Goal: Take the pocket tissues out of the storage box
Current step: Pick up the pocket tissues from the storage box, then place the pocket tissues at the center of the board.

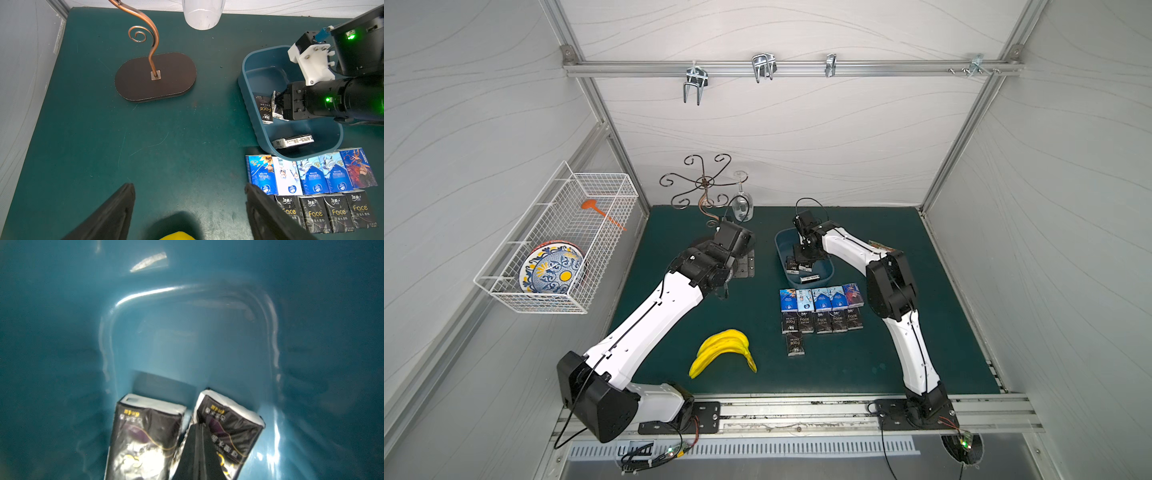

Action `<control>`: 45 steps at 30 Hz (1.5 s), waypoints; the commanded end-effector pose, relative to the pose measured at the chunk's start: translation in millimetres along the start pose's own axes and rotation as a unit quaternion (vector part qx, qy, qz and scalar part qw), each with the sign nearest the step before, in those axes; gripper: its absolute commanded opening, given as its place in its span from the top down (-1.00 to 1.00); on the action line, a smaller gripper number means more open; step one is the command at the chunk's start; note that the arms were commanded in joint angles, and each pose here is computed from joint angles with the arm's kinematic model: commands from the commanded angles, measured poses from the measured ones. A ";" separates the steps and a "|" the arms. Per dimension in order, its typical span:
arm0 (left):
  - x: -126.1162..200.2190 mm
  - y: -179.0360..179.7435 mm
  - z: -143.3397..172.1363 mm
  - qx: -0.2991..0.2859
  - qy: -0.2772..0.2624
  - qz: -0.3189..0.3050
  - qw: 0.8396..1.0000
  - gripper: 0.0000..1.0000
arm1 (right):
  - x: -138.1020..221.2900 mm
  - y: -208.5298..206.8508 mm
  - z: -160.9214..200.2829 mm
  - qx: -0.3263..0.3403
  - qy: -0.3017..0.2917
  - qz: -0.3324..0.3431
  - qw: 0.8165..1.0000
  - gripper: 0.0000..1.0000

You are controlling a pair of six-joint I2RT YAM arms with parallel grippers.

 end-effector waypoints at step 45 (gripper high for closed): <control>21.8 -14.9 -31.7 0.036 -0.044 0.044 0.997 -0.74 | 169.3 15.9 218.9 0.114 -0.009 -0.096 0.989 1.00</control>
Point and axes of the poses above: each gripper's point midway between its finger pads, its own x axis back along the fingers, its own y axis along the line the jaws close on, z = x × y, the point moved 1 cm from there along x, back along the fingers, and after that the axes turned 1 degree about -x, right-handed, at the moved point
